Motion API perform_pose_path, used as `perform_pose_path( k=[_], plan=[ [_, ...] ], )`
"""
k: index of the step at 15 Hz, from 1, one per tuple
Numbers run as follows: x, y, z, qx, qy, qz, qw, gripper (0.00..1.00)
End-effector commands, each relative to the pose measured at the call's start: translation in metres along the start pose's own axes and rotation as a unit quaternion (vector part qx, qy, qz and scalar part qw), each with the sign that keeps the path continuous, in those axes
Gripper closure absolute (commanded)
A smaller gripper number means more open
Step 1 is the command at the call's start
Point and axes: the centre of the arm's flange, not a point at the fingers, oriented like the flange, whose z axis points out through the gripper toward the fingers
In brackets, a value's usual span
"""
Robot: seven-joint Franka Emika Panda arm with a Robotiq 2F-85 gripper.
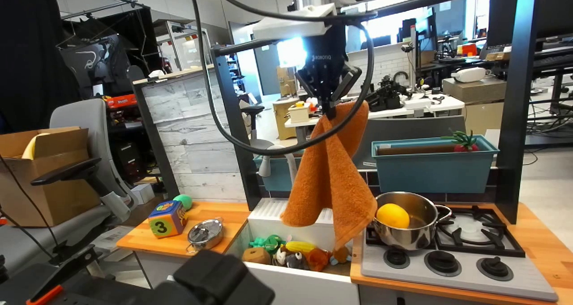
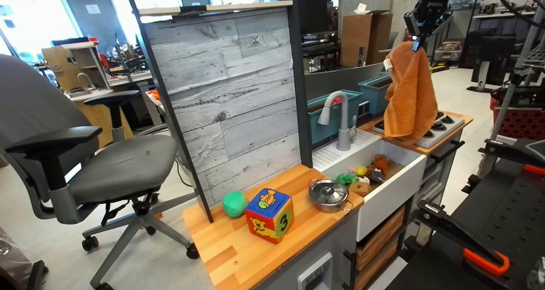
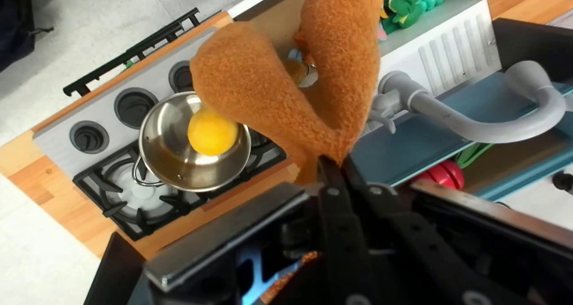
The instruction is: Unhang the orange towel and place it inside the sink
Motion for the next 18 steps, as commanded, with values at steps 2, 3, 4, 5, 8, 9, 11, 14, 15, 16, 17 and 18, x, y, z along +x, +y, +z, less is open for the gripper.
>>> perform_pose_path(
  k=[2,3,4,5,8,9,11,14,15,16,17,18],
  plan=[
    [-0.022,-0.02,0.034,-0.004,0.043,-0.026,0.9987,0.99],
    [-0.027,-0.026,0.042,-0.008,0.046,-0.032,0.9984,0.99],
    [-0.031,-0.031,0.05,-0.01,0.052,-0.038,0.9979,0.99],
    [-0.034,-0.037,0.056,-0.011,0.057,-0.042,0.9975,0.99],
    [-0.041,-0.057,0.072,-0.009,0.076,-0.054,0.9956,0.99],
    [-0.044,-0.063,0.076,-0.007,0.078,-0.058,0.9952,0.99],
    [-0.048,-0.07,0.085,-0.009,0.081,-0.064,0.9947,0.99],
    [-0.052,-0.069,0.1,-0.03,0.074,-0.066,0.9946,0.99],
    [-0.054,-0.068,0.101,-0.037,0.07,-0.065,0.9947,0.71],
    [-0.055,-0.066,0.102,-0.039,0.067,-0.066,0.9948,0.71],
    [-0.056,-0.065,0.102,-0.043,0.065,-0.067,0.9948,0.64],
    [-0.055,-0.064,0.101,-0.043,0.063,-0.066,0.9949,0.57]
  ],
)
